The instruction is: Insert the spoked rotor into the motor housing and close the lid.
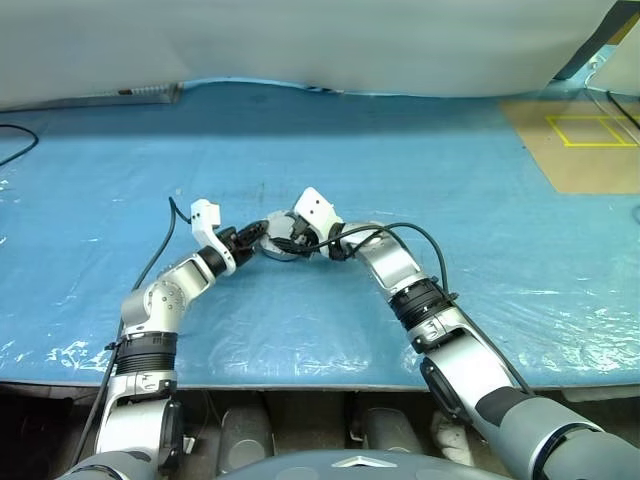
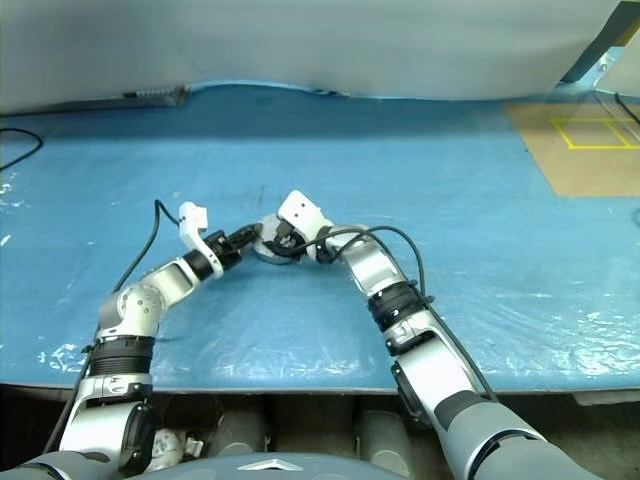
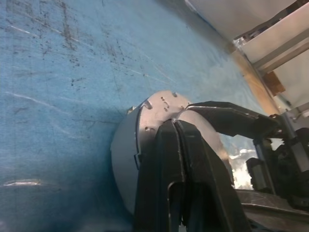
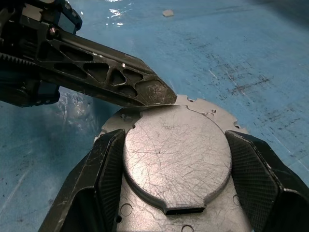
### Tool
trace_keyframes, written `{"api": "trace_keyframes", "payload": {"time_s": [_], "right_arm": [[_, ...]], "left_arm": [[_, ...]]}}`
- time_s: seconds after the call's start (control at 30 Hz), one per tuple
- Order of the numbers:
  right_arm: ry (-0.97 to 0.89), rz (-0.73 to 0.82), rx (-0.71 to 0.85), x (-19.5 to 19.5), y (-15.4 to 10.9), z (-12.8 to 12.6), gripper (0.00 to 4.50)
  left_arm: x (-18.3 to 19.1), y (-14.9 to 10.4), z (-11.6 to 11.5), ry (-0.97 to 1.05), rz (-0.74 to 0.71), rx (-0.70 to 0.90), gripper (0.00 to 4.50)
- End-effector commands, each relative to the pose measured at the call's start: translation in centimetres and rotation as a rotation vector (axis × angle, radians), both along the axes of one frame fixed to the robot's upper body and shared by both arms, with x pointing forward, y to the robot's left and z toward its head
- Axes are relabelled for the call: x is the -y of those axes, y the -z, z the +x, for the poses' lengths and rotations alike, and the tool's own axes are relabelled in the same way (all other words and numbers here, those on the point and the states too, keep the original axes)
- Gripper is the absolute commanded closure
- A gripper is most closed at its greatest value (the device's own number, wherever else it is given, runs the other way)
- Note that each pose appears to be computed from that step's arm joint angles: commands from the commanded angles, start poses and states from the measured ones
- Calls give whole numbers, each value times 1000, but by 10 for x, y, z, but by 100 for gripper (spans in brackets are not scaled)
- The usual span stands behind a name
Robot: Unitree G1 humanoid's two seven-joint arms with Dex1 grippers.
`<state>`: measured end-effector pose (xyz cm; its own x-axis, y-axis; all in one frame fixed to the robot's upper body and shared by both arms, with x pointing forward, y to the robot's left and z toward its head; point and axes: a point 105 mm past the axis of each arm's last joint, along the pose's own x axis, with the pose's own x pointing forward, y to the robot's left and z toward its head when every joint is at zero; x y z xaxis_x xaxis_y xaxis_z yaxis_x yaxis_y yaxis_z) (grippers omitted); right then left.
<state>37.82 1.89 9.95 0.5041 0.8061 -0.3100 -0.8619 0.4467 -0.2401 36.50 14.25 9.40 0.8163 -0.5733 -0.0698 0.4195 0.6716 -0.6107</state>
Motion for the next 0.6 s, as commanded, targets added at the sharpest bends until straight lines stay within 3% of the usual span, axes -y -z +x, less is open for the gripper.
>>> {"api": "trace_keyframes", "payload": {"time_s": [0.03, 0.6], "right_arm": [[25, -50, -22, 5, 12, 2, 155], [19, -56, -18, 6, 12, 1, 155]], "left_arm": [[3, 2, 3, -10, 51, 7, 450], [0, 7, 7, -73, 39, -15, 450]]}}
